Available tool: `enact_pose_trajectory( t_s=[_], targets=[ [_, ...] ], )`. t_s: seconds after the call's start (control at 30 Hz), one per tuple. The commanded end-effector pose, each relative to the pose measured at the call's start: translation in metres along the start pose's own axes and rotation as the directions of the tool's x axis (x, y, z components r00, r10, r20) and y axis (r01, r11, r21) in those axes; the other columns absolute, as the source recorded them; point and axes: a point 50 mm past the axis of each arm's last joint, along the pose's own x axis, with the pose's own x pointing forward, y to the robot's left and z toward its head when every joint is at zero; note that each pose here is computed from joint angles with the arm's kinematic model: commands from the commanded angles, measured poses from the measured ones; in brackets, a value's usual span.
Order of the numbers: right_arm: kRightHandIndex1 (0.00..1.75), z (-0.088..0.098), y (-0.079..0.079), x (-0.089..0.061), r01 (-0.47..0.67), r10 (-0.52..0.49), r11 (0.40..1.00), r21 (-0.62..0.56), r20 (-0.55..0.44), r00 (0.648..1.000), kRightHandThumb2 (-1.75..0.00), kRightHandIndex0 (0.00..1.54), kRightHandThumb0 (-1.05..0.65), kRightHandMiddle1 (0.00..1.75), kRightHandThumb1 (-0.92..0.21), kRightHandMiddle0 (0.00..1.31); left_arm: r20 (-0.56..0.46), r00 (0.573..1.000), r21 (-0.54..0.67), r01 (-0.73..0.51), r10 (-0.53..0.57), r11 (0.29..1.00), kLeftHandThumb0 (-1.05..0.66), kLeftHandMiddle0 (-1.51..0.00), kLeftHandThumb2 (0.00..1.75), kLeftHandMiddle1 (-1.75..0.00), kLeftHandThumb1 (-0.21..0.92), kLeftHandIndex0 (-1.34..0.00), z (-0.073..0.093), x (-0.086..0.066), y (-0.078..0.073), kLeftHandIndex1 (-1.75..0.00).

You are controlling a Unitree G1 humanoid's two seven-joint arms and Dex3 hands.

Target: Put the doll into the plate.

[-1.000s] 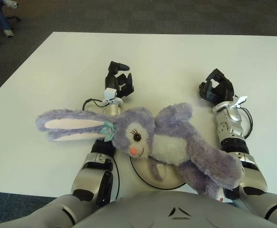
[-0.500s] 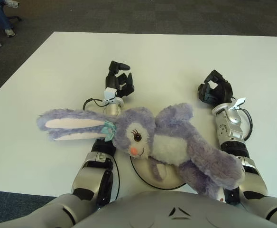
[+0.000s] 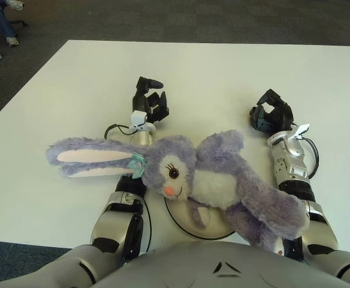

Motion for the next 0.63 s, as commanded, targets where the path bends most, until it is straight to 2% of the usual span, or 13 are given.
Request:
enact_pose_trajectory(
  t_s=[0.0,0.6],
  targets=[
    [1.75,-0.0137,-0.0012,-0.0083,0.019,-0.017,1.0,0.019,-0.066,0.998,-1.34,1.26,-0.49,1.75,-0.3,0.63,-0.083,0.996,0.033,-0.02,0.023,0.999,-0.39,-1.01,0.92,-1.75,0.63,-0.38,-0.0203,-0.0171,0.0097,-1.75],
    [1.75,-0.0089,0.0038,-0.0124,0.01,-0.008,1.0,0.023,-0.043,0.999,-1.3,1.25,-0.48,1.75,-0.33,0.6,-0.08,0.996,0.034,-0.023,0.025,0.999,-0.39,-1.01,0.92,-1.75,0.63,-0.38,-0.0186,-0.0168,0.0091,-1.75]
  ],
)
